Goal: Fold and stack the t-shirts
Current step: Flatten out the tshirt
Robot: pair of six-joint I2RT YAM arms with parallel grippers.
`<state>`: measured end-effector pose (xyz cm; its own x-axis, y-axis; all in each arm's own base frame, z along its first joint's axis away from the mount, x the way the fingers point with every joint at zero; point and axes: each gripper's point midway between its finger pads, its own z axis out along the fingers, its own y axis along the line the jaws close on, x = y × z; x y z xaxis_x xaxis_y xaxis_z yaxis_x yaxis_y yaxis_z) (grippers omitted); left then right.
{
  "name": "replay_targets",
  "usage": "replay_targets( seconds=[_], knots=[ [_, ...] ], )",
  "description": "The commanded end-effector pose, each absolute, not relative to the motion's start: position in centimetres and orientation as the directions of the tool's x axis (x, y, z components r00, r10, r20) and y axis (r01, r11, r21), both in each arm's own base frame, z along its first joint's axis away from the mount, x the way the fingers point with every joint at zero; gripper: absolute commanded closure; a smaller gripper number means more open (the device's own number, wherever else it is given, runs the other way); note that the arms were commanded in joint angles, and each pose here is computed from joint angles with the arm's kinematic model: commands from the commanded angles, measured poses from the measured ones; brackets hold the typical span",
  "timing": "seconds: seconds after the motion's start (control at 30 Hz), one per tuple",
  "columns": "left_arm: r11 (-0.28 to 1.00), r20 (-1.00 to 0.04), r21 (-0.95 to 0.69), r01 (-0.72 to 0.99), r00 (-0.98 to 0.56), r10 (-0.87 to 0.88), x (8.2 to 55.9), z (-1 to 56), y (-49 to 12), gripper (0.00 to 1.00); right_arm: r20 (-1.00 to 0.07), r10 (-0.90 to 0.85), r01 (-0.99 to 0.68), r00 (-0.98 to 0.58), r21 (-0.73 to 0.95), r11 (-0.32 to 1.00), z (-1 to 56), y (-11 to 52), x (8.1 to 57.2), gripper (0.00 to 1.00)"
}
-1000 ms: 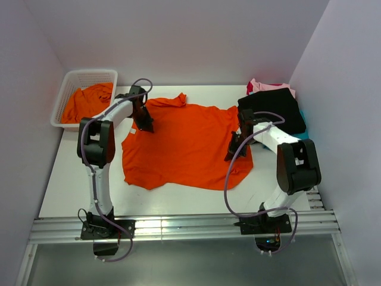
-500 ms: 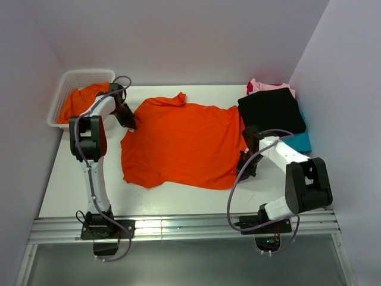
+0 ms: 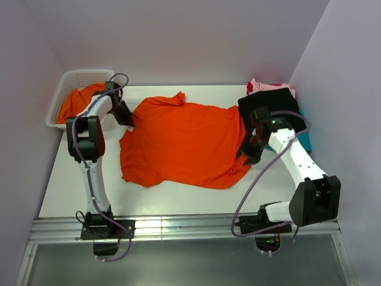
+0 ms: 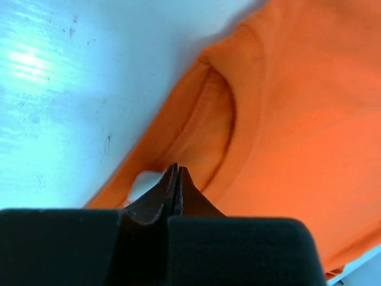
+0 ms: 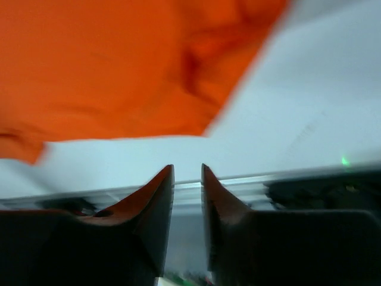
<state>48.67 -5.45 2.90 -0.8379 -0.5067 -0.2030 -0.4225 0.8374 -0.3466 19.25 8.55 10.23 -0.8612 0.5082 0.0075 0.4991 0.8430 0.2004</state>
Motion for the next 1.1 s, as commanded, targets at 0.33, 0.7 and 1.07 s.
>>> replay_targets(
  seconds=[0.33, 0.7, 1.07],
  knots=[
    [0.819, -0.471, -0.532, -0.215, -0.729, -0.497, 55.0, 15.7, -10.9, 0.62, -0.127, 0.444, 0.391, -0.887, 0.305, 0.868, 13.9, 10.5, 28.1, 0.72],
    [0.870, -0.441, -0.456, -0.185, -0.803, -0.402, 53.1, 10.9, -14.1, 0.68, -0.135, 0.465, 0.415, -0.875, 0.286, 0.864, 13.3, 10.1, 28.0, 0.73],
    [0.910, -0.276, -0.311, -0.273, -0.890, -0.362, 52.5, 0.3, -12.0, 0.90, -0.140, 0.480, 0.426, -0.866, 0.295, 0.855, 13.0, 10.2, 27.9, 0.76]
  ],
)
